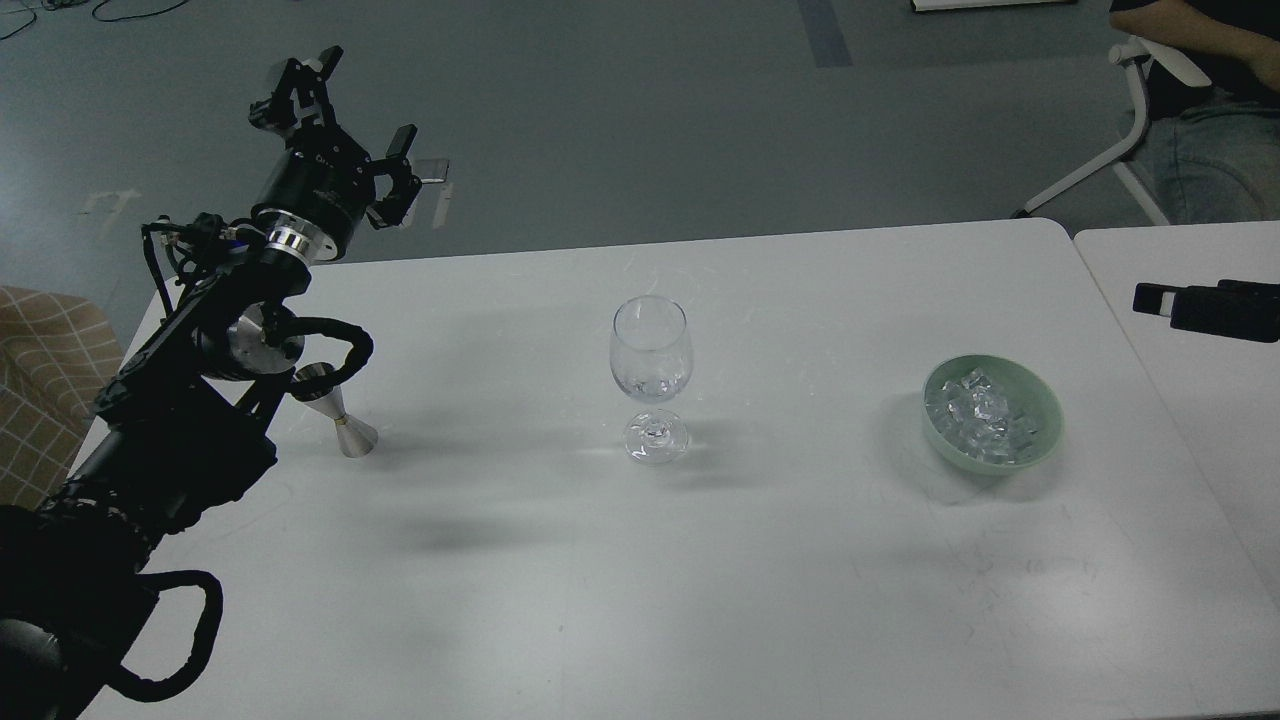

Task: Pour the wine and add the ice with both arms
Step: 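Reach the right gripper into the green ice bowl, then close the right gripper on an ice cube in the bowl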

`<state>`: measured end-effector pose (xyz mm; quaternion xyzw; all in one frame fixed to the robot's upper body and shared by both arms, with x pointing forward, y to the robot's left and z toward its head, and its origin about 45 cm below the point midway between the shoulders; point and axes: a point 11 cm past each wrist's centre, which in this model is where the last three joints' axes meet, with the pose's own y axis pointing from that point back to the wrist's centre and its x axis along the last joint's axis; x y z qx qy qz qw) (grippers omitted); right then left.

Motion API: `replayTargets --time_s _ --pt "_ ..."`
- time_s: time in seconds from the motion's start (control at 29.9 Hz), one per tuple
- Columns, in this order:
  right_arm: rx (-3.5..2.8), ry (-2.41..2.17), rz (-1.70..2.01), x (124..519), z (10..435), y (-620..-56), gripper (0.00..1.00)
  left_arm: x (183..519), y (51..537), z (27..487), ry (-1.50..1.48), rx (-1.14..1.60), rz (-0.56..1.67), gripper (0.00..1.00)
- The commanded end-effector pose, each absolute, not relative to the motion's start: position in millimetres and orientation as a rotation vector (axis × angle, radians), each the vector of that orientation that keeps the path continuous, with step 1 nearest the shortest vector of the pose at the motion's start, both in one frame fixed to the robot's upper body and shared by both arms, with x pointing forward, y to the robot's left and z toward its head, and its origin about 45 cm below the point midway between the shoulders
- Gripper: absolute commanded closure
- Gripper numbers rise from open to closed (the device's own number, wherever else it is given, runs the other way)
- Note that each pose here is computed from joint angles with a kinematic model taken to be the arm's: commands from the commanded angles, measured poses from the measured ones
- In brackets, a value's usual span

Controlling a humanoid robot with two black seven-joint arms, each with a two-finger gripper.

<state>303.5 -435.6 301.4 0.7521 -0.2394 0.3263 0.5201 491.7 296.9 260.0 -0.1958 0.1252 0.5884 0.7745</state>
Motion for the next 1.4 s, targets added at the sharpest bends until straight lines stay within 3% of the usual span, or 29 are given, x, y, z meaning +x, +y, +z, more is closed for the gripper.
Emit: replayTargets --time_s 0.0,0.23,0.6,1.14,1.2,1.37 --pt "1.776 -0.487 0.790 299.7 279.3 -429.9 0.00 491.6 289.7 257.5 0.282 -0.428 1.264 0.02" --pt "1.738 -0.291 0.837 300.4 241.2 -405.3 0.00 490.8 284.4 254.4 0.292 -0.428 1.255 0.02" --pt "1.775 -0.261 0.839 330.4 212.6 -376.3 0.00 488.9 282.8 249.6 0.298 -0.427 1.256 0.02" --pt "1.781 -0.254 0.779 329.6 184.3 -369.3 0.03 488.5 279.6 248.8 0.302 -0.432 1.250 0.02" --pt "1.784 -0.254 0.777 329.3 183.1 -368.7 0.04 488.2 279.8 248.0 0.303 -0.431 1.251 0.02" --pt "1.761 -0.264 0.767 330.6 180.2 -369.3 0.26 487.9 280.0 247.2 0.304 -0.430 1.252 0.02"
